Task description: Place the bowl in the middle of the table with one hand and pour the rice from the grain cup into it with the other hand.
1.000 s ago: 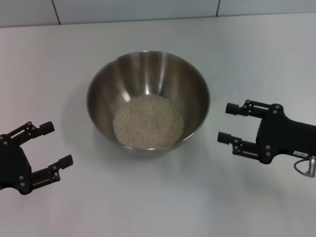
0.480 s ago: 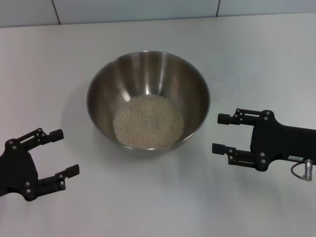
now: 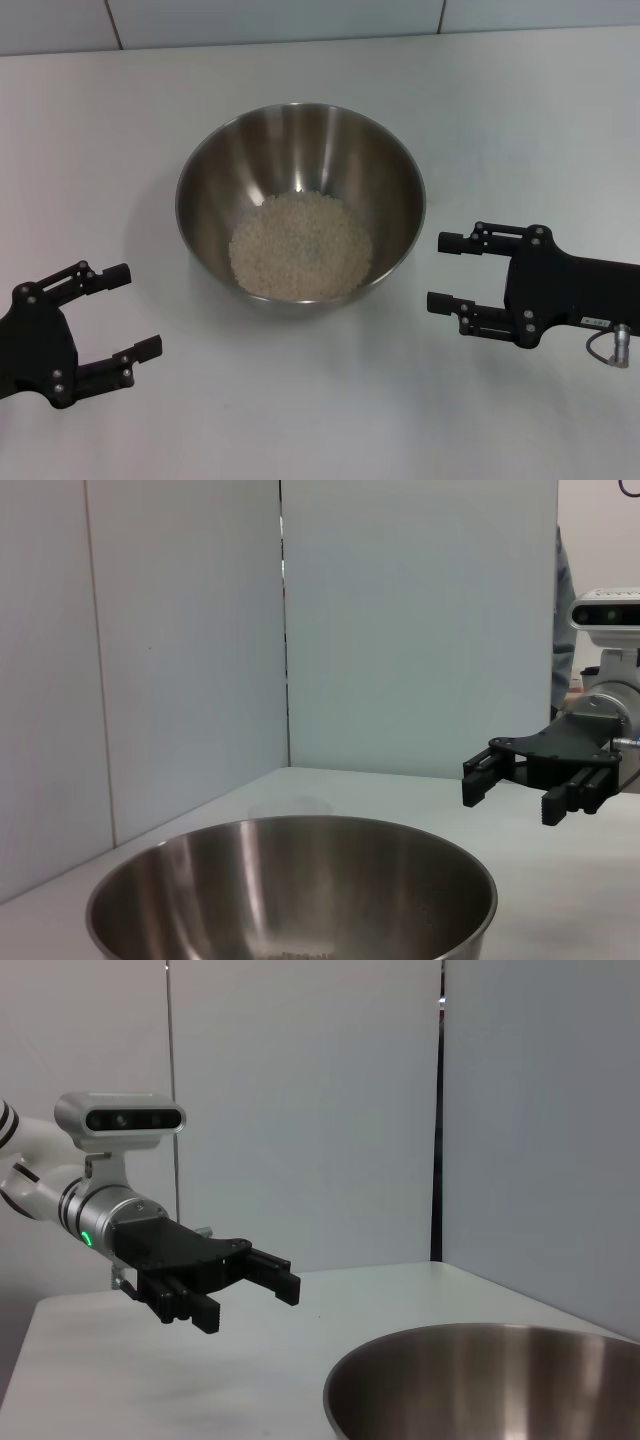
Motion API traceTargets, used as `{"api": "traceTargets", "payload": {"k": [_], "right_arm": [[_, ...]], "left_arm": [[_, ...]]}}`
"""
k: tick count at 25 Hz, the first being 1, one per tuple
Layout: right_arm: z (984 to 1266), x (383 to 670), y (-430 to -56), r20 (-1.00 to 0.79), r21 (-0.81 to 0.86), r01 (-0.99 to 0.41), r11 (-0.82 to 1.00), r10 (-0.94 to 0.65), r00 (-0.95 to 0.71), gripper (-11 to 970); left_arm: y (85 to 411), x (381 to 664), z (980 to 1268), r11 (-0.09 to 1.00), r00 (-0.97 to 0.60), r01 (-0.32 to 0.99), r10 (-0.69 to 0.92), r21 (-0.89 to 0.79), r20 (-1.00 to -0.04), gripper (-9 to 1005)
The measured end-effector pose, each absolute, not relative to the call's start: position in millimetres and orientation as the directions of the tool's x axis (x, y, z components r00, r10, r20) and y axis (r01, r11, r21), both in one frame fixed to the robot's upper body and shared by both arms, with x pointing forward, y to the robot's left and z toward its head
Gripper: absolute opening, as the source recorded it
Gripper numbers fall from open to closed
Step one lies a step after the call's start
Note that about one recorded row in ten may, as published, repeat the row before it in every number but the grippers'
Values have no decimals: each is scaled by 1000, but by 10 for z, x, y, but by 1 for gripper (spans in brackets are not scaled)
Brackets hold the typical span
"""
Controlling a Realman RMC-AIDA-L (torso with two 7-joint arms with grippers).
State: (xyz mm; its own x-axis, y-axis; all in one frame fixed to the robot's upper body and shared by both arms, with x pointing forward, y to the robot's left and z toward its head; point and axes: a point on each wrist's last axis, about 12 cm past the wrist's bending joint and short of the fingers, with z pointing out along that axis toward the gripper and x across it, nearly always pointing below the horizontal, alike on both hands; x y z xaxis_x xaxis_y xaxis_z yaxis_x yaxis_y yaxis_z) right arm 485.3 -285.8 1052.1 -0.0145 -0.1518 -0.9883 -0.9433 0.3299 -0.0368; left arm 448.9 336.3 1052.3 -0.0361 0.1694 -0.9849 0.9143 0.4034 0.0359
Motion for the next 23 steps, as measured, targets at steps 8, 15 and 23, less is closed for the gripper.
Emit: {"api": "traceTargets", "payload": {"k": [8, 15, 23], "right_arm": [[10516, 4852, -2850, -988, -37, -943, 331, -152, -15, 640], [10517, 4854, -2852, -988, -41, -942, 332, -153, -11, 640], [10517, 4854, -2853, -988, -41, -942, 333, -152, -10, 640]], "left_arm": [[3370, 4490, 10526, 405, -35, 914, 171, 37, -985, 813], [3371, 4490, 10526, 405, -34, 914, 171, 38, -985, 813], [3375, 4492, 10529, 406, -34, 913, 171, 39, -985, 813]]}}
